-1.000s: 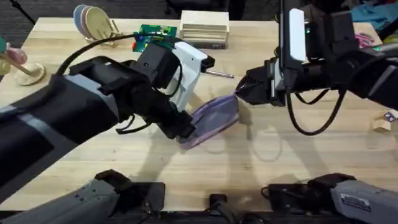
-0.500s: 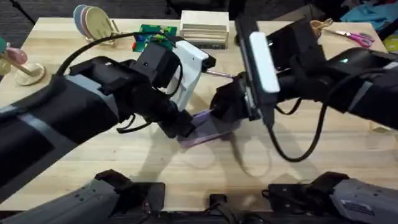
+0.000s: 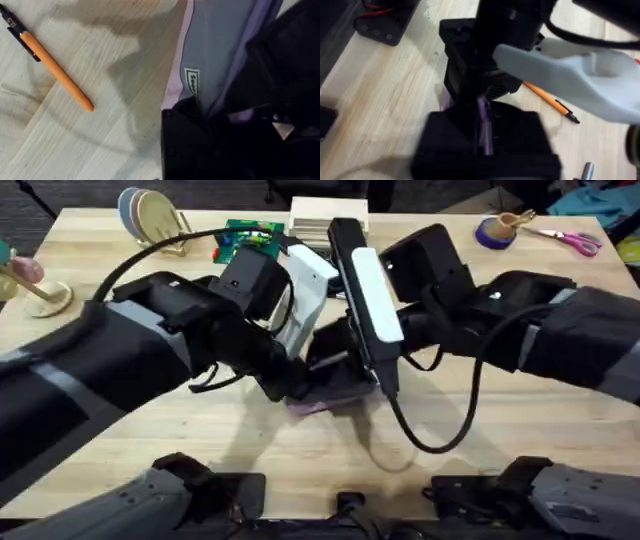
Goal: Unzip the bag, pick up the pens from the table one at a time and place them inside, then zip the bag closed.
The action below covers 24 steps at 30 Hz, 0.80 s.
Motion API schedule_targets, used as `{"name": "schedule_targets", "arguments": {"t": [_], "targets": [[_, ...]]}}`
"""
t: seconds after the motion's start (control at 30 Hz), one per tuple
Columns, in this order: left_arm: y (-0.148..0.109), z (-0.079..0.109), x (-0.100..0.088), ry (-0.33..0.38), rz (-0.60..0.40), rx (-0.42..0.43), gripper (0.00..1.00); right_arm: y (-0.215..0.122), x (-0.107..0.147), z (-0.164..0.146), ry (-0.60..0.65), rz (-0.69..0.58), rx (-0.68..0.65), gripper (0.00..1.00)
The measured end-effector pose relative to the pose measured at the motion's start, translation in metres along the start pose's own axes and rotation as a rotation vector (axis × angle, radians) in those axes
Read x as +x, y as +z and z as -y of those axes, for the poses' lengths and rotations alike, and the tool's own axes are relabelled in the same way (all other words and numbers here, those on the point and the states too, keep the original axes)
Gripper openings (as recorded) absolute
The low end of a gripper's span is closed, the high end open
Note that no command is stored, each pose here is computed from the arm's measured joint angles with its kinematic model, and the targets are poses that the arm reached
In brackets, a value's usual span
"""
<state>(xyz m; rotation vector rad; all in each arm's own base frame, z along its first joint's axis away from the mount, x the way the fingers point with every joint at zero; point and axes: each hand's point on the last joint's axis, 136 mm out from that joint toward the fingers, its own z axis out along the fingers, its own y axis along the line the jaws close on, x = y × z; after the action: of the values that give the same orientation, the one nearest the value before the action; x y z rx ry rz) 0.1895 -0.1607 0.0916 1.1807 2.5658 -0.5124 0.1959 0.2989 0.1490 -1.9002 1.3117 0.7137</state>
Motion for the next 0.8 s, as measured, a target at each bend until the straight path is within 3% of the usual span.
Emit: {"name": "schedule_targets", "arguments": {"t": [0.1, 0.23, 0.67, 0.77, 0.8], "targets": [[0.000, 0.001, 0.000, 0.008, 0.001, 0.003, 0.042, -0.003, 0.000, 0.006, 0.001, -0.004, 0.023, 0.410], [0.000, 0.000, -0.001, 0.012, 0.005, 0.002, 0.042, -0.012, -0.002, 0.004, 0.011, -0.020, 0.036, 0.596], [0.000, -0.001, -0.004, 0.016, 0.016, -0.002, 0.043, -0.076, 0.011, 0.007, 0.117, -0.078, 0.165, 0.784], [0.000, 0.000, -0.006, 0.021, 0.024, 0.001, 0.245, -0.093, 0.014, 0.009, 0.134, -0.085, 0.215, 0.888], [0.000, 0.000, -0.008, 0.024, 0.035, 0.005, 0.403, -0.097, 0.015, 0.010, 0.139, -0.088, 0.230, 0.950]]}}
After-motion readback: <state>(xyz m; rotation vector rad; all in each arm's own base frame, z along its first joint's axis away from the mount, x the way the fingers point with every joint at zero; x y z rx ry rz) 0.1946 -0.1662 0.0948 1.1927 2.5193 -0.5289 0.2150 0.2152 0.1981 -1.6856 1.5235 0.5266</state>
